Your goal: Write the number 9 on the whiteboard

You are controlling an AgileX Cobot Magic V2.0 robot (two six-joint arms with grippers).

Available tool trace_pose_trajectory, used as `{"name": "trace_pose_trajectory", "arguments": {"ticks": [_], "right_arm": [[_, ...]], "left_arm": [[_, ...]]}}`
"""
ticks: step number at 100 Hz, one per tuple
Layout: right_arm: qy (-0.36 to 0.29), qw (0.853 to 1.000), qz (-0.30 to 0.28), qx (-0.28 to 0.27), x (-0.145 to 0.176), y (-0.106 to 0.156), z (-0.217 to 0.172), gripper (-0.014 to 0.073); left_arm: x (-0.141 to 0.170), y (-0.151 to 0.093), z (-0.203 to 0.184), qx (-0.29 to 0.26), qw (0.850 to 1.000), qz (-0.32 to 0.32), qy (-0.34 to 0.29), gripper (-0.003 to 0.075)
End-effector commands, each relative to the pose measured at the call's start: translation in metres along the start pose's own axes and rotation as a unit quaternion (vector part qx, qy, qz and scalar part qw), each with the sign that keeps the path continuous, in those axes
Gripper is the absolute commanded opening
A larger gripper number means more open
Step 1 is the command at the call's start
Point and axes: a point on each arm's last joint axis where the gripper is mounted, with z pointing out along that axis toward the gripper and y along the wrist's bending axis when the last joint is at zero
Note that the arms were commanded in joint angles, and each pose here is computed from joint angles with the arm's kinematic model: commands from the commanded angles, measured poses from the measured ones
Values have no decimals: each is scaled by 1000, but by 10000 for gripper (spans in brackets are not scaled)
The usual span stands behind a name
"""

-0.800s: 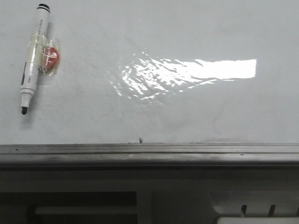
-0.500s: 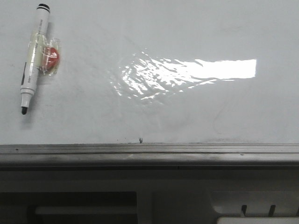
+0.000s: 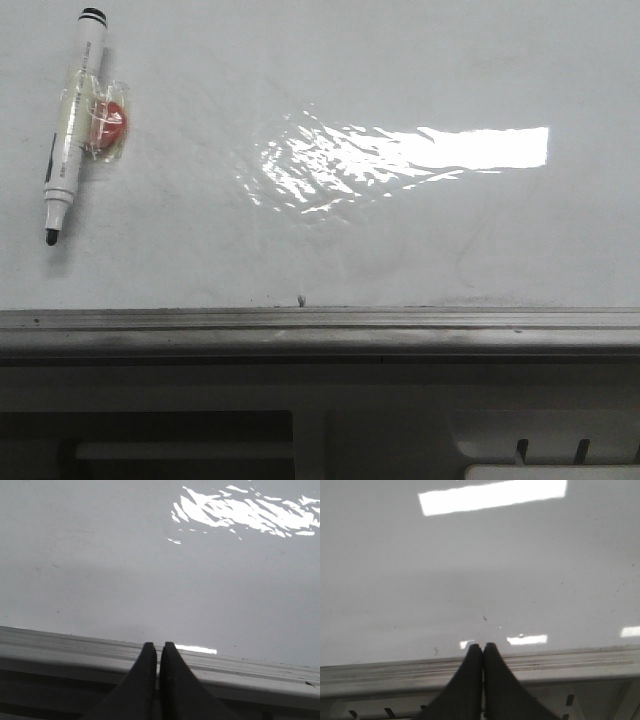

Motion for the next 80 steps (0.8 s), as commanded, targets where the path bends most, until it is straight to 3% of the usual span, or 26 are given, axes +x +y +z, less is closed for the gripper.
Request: {"name": "trace_pose_trajectory", "arguments": {"ticks": [1,25,38,63,80], "right_arm": [[-5,1000,-9,4,6,-1,2,-69],[-16,1000,-9,3,4,-1,2,-69],[-53,999,-9,-1,-3,0,1,-69],[-79,997,0,-6,-7,1,1,-69],[-130,991,7,-13,-16,2,-1,-69]], "left_arm": [[9,1,3,2,1000,-8,-11,-20],[5,2,2,-1,999,4,-34,-20],[4,2,2,0,999,4,-41,-20],[-23,-1,-4,5,980,47,-191,-20],[-31,-2,-7,10,971,47,-236,-20]]}}
